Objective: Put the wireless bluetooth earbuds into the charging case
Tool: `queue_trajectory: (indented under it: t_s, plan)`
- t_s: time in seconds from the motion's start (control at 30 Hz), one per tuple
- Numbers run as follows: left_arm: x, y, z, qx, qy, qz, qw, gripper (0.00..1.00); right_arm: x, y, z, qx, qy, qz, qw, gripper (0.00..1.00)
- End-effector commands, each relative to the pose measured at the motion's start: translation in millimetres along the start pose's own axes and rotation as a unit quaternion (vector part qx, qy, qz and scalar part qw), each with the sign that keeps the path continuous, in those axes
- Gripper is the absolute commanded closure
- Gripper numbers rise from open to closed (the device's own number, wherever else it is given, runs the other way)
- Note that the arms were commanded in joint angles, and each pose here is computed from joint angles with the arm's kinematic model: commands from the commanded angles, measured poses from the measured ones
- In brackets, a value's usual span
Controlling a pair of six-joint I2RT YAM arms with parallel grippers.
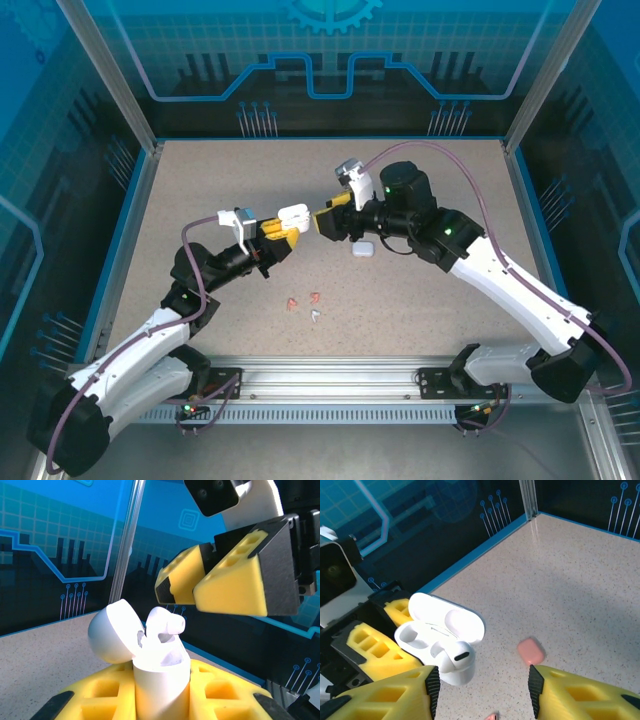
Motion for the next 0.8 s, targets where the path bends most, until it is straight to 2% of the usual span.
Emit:
queue_trajectory:
  t_s: [0.0,0.77]
  plan:
    - [-10.9,0.3,-10.2,0.019,-0.017,-0.023,0.999,1.0,7.7,-3.9,-5.0,0.005,-0.011,0.016,1.0,0.48]
    - [-5.1,0.8,-6.1,0.011,-0.015,-0.015,1.0,1.0,0.0,-18.1,3.1,-0.024,-0.004,0.015,1.0,0.49]
Point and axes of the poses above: each hand's point on the last joint's axis, 136 mm out from that joint toward the fingers, its own y axis back along the fingers, its own z axis along the line the jaws close on, x = y × z, the point moved 4 cm from there along y, back along the fingers, and after that the axes turned 13 degrees about y, right-handed, at the moved point
